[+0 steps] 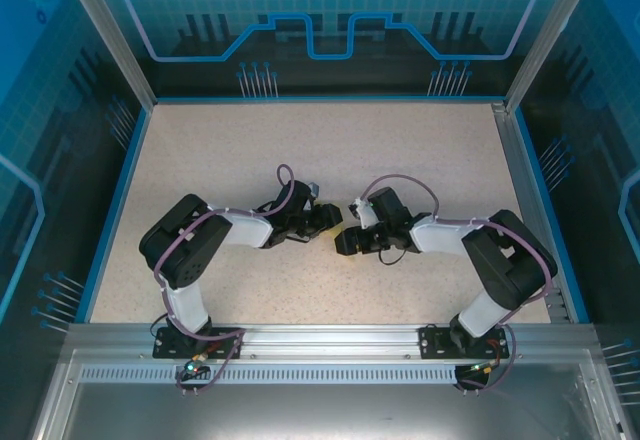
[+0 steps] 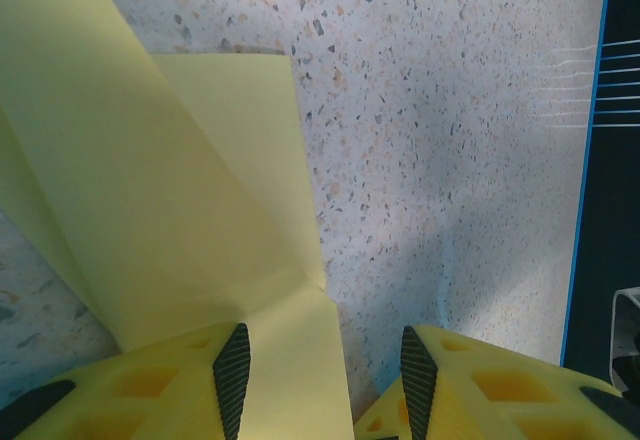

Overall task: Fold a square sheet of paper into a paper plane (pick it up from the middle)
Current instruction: Fold the wing for the fifth time at the center of the table.

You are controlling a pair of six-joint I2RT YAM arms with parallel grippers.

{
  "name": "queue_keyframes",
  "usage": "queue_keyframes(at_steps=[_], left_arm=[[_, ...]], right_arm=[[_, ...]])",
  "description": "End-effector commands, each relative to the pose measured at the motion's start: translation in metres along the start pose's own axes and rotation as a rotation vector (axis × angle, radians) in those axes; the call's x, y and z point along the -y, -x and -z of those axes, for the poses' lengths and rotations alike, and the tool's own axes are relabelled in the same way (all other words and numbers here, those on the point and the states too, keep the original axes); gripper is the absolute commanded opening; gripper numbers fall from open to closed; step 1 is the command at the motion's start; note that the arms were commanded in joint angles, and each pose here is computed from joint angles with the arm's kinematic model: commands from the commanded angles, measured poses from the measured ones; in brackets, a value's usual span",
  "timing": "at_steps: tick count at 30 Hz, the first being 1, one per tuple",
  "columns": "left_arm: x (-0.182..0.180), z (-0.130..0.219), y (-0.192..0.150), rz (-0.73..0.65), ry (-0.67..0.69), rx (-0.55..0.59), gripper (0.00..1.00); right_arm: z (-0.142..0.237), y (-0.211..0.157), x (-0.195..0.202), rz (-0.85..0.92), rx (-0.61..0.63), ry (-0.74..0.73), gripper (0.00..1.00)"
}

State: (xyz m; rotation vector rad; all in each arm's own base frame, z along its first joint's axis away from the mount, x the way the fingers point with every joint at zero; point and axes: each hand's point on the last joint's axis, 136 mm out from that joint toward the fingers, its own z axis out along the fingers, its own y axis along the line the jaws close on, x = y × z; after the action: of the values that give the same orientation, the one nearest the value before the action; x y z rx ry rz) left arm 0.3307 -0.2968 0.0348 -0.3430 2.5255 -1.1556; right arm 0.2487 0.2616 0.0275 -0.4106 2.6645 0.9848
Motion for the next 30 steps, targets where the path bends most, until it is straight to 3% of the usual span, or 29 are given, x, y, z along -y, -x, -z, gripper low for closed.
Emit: queue_keyframes(at_steps=[1, 17, 22, 30], left_arm=[[0.002, -0.005, -0.001, -0.007, 0.006, -0.016, 0.47], [0.007, -0.005, 0.001, -0.013, -0.002, -0.021, 0.47], [0.008, -0.006, 0.001, -0.012, -0.003, -0.025, 0.47], [0.008, -0.006, 0.001, -0.004, -0.003, -0.027, 0.47]], right_arm=[[-0.009, -0.008, 0.008, 0.03, -0.047, -0.08, 0.58], [-0.022, -0.024, 0.021, 0.035, -0.097, -0.186, 0.38], [-0.02, -0.023, 0.014, 0.049, -0.088, -0.167, 0.5], [-0.02, -0.024, 0.022, 0.101, -0.095, -0.304, 0.51]])
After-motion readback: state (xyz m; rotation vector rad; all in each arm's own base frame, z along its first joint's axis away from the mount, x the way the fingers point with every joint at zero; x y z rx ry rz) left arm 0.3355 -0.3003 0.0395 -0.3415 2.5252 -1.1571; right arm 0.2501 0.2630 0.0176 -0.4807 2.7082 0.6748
